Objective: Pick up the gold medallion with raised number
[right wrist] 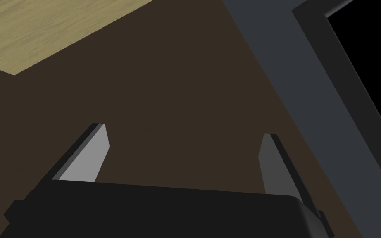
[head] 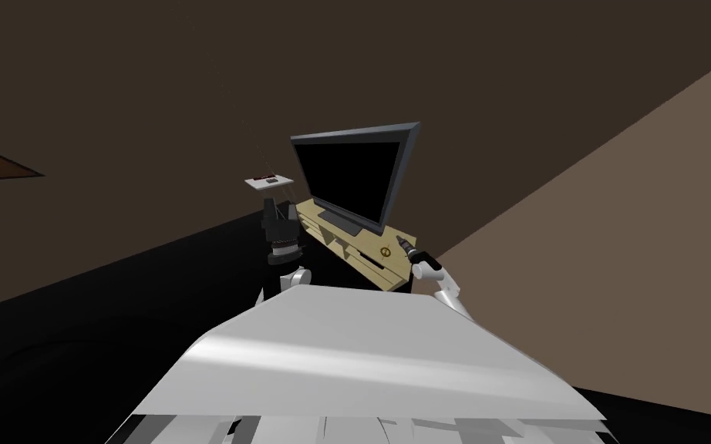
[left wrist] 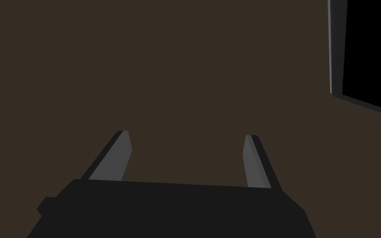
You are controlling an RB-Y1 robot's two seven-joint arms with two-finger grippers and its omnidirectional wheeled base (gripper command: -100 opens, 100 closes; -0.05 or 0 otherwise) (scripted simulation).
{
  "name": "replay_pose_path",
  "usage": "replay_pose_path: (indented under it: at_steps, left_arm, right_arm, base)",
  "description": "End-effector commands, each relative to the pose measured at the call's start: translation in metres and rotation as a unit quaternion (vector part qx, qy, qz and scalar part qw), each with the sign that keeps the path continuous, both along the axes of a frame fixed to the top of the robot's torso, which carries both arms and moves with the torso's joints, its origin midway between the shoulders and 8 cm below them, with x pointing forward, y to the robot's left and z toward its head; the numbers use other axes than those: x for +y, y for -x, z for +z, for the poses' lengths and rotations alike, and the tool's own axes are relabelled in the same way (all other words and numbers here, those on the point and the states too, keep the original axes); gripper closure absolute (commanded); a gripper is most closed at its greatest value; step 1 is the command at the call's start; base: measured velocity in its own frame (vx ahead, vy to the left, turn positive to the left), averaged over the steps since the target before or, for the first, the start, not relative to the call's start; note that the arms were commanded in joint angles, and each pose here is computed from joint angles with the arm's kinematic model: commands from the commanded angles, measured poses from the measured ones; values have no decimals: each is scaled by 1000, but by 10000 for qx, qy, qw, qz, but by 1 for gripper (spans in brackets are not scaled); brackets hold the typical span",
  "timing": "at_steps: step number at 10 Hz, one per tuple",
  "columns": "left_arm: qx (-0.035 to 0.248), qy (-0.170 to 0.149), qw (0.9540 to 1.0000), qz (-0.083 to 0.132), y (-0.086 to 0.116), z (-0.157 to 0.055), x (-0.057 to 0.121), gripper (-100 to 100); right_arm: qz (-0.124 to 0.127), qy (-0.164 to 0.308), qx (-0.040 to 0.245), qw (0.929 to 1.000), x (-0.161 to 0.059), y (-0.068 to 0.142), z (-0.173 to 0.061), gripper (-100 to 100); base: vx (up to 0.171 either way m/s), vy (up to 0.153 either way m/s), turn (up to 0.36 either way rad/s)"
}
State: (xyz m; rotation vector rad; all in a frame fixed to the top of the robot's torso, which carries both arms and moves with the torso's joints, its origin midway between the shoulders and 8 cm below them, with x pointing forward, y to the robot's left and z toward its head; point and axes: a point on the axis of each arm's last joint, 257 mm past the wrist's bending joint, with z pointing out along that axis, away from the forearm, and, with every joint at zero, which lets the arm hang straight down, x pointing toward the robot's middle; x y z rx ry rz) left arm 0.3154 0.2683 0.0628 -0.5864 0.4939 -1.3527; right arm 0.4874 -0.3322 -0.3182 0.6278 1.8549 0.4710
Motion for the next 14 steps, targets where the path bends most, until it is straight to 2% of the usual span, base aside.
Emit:
replay_pose_path:
  at_steps: [1, 3, 4, 7, 9, 10, 11, 14]
  left_arm:
    - [0, 0, 10000, 0, 0, 0, 0, 0]
    - [0, 0, 10000, 0, 0, 0, 0, 0]
    - [0, 0, 10000, 1, 0, 0, 0, 0]
    - [0, 0, 10000, 1, 0, 0, 0, 0]
    - [1, 0, 10000, 1, 0, 0, 0, 0]
    - [1, 0, 10000, 1, 0, 0, 0, 0]
    - [0, 0, 10000, 0, 0, 0, 0, 0]
    - [1, 0, 10000, 1, 0, 0, 0, 0]
  right_arm:
    - [60, 231, 336, 9992, -8, 4, -19, -100]
    - [132, 468, 752, 9960, -19, 9, -43, -100]
    - [148, 496, 790, 9955, -19, 10, -44, -100]
    - [317, 807, 1451, 9856, -35, 18, -75, -100]
    - [330, 910, 1627, 9819, -42, 25, -88, -100]
    - [416, 1046, 1951, 9743, -51, 32, -103, -100]
    - [434, 1081, 2029, 9722, -53, 36, -107, -100]
    - [618, 1292, 2628, 9542, -71, 51, -131, -100]
  base:
    - [-8, 5, 115]
    - [-7, 7, 181]
    - [0, 1, -42]
    - [-3, 7, 192]
    - [0, 2, 38]
    - [0, 9, 231]
    - [3, 1, 119]
    - [6, 4, 164]
